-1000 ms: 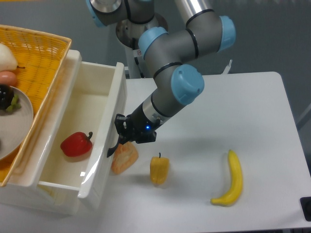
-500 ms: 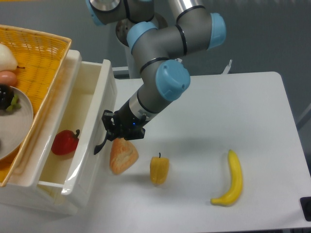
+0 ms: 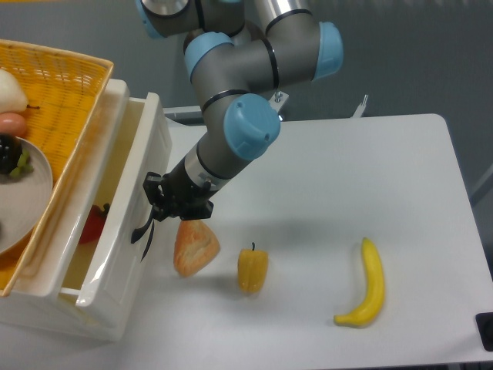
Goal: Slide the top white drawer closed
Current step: 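Push the drawer front into the cabinet until it shuts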
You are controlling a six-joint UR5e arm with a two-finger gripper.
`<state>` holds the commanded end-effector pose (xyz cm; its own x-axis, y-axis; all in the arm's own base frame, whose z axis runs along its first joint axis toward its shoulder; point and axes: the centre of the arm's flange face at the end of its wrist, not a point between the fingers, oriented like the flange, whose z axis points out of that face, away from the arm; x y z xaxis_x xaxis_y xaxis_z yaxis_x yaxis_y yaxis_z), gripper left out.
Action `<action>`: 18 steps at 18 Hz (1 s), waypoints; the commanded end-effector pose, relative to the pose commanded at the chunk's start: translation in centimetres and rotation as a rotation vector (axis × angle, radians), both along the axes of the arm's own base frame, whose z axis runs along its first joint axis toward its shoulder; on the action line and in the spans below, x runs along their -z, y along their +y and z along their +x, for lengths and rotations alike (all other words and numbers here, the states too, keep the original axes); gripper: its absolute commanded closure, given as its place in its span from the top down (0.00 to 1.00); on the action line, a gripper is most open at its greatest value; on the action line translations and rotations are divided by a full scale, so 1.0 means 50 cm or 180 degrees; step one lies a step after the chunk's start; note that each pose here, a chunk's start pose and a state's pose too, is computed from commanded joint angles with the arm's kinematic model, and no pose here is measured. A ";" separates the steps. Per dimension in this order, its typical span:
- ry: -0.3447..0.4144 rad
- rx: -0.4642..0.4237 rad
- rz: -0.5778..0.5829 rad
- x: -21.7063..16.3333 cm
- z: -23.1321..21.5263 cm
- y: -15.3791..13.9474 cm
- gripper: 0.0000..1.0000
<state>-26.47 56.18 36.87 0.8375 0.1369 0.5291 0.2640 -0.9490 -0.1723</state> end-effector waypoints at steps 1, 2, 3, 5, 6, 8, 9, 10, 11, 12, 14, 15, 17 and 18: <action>-0.0003 -0.0014 -0.0009 -0.001 0.005 0.003 0.17; -0.0002 0.0000 -0.0018 -0.001 0.015 0.008 0.17; 0.0002 0.0002 -0.0022 -0.001 0.018 0.009 0.17; 0.0004 0.0032 -0.0021 -0.003 0.030 0.014 0.17; -0.0001 0.0031 -0.0030 -0.002 0.035 0.017 0.17; -0.0003 0.0047 -0.0046 -0.001 0.051 0.024 0.17; -0.0005 0.0036 -0.0059 0.001 0.052 0.025 0.17; -0.0007 0.0038 -0.0064 0.001 0.055 0.027 0.17; -0.0003 0.0049 -0.0068 0.000 0.062 0.030 0.17; -0.0001 0.0070 -0.0066 -0.001 0.070 0.034 0.17; -0.0007 0.0075 -0.0074 0.002 0.072 0.034 0.18; -0.0001 0.0075 -0.0067 0.001 0.071 0.035 0.18; 0.0000 0.0074 -0.0064 0.002 0.069 0.035 0.24; 0.0010 0.0062 -0.0050 0.002 0.060 0.032 0.26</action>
<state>-23.48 57.78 36.79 0.8417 0.1289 0.5243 0.2450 -0.9565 -0.1583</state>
